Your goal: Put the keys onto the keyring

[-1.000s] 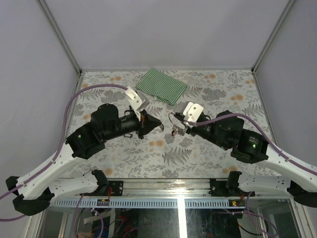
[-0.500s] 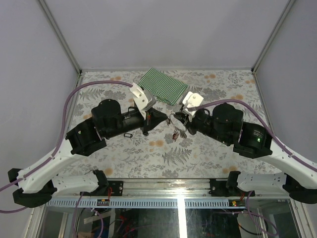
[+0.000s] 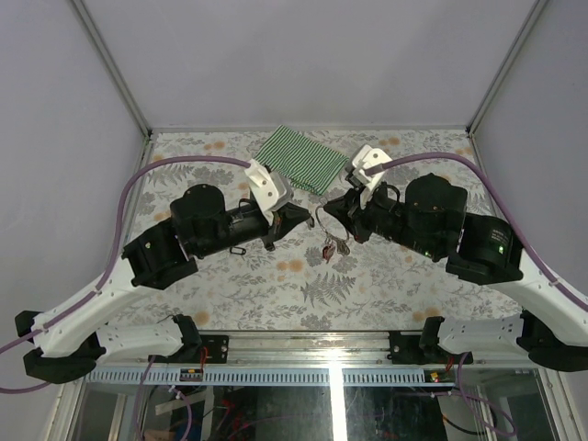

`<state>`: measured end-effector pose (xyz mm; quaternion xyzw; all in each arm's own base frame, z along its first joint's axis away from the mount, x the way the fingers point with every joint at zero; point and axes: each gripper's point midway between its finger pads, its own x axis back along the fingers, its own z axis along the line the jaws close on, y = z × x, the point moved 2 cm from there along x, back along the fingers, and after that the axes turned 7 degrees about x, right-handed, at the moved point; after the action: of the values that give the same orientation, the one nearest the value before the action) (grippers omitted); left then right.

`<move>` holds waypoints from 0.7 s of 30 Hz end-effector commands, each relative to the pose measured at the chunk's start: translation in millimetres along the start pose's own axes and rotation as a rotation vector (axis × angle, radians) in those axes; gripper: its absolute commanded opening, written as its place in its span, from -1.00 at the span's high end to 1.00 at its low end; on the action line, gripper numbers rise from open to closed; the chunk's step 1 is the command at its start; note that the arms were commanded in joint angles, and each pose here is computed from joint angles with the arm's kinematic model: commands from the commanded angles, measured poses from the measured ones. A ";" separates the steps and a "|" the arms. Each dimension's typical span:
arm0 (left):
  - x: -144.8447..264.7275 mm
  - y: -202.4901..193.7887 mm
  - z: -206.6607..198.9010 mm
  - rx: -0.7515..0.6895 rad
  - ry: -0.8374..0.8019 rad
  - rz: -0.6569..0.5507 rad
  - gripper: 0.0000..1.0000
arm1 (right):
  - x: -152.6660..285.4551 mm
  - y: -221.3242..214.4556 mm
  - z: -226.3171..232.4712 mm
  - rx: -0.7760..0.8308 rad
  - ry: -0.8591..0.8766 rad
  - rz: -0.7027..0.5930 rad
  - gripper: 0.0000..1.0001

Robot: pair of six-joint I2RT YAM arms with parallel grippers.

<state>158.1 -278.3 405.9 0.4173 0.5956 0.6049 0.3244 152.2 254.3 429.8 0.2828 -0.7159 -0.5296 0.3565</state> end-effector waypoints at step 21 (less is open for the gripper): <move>9.8 40.3 -6.9 -0.070 -0.030 -0.118 1.00 | -6.0 17.6 10.1 -0.160 0.022 0.043 1.00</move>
<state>157.2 -274.8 420.1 0.4011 0.5905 0.6100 0.3439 148.6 265.6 421.5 0.2285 -0.6937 -0.5477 0.4081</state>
